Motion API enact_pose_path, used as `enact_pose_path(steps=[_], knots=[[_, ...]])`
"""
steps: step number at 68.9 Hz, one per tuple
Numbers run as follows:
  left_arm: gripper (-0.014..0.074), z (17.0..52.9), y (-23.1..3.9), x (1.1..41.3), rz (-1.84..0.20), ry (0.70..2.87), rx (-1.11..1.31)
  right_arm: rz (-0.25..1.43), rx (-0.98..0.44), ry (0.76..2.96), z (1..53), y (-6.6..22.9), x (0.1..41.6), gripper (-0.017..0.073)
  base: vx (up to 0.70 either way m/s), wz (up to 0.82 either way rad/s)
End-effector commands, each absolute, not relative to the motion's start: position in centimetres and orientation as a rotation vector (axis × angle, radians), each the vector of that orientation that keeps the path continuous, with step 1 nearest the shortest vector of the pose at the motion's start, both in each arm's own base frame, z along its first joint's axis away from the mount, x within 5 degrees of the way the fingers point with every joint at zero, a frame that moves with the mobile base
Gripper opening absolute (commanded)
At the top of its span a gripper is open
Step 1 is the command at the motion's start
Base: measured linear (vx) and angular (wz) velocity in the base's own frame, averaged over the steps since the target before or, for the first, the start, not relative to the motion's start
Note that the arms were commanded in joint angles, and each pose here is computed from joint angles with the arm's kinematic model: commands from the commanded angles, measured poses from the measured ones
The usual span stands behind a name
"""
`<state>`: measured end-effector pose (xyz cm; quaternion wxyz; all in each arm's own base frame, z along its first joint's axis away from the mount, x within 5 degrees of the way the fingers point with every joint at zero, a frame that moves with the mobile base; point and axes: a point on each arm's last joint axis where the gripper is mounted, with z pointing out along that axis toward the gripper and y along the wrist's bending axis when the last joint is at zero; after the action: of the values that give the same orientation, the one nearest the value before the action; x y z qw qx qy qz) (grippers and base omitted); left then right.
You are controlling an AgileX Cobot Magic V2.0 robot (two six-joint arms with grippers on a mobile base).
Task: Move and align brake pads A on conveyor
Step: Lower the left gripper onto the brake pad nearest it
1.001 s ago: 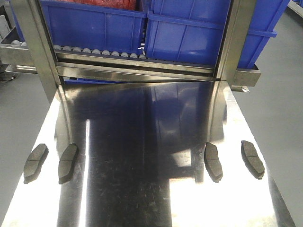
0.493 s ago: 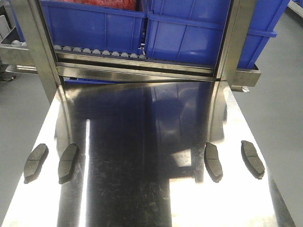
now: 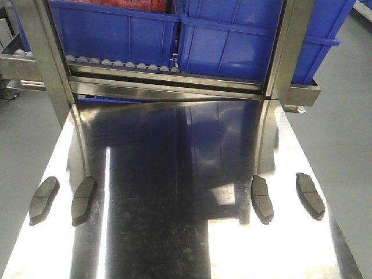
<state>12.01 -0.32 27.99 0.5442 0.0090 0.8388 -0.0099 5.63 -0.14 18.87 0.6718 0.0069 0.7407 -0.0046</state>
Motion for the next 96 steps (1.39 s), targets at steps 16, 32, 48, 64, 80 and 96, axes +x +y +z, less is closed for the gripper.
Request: enact_pose_path(steps=[16, 32, 48, 64, 80, 96], knots=[[0.0664, 29.2, -0.5, 16.0, -0.038, 2.161, 0.014, -0.021, 0.008, 1.602, 19.0, -0.1, 5.6, -0.0003, 0.00, 0.00], [0.0607, 28.2, -0.7, 22.1, -0.040, 2.385, 0.014, -0.021, 0.009, 1.603, 19.0, -0.1, 5.6, -0.0003, 0.00, 0.00], [0.0592, 26.0, -0.8, 27.1, -0.031, 2.579, 0.043, -0.021, 0.009, 1.602, 19.0, -0.1, 5.6, -0.0003, 0.00, 0.00], [0.0592, 23.2, -0.9, 30.4, -0.026, 2.743, 0.078, -0.021, 0.009, 1.602, 19.0, -0.1, 5.6, -0.0003, 0.00, 0.00], [0.0592, 19.9, -0.9, 32.2, -0.030, 2.838, 0.089, -0.021, 0.009, 1.602, 19.0, -0.1, 5.6, -0.0003, 0.00, 0.00], [0.0590, 18.0, -0.9, 32.8, -0.030, 2.878, 0.089, -0.021, 0.009, 1.602, 19.0, -0.1, 5.6, -0.0003, 0.00, 0.00]])
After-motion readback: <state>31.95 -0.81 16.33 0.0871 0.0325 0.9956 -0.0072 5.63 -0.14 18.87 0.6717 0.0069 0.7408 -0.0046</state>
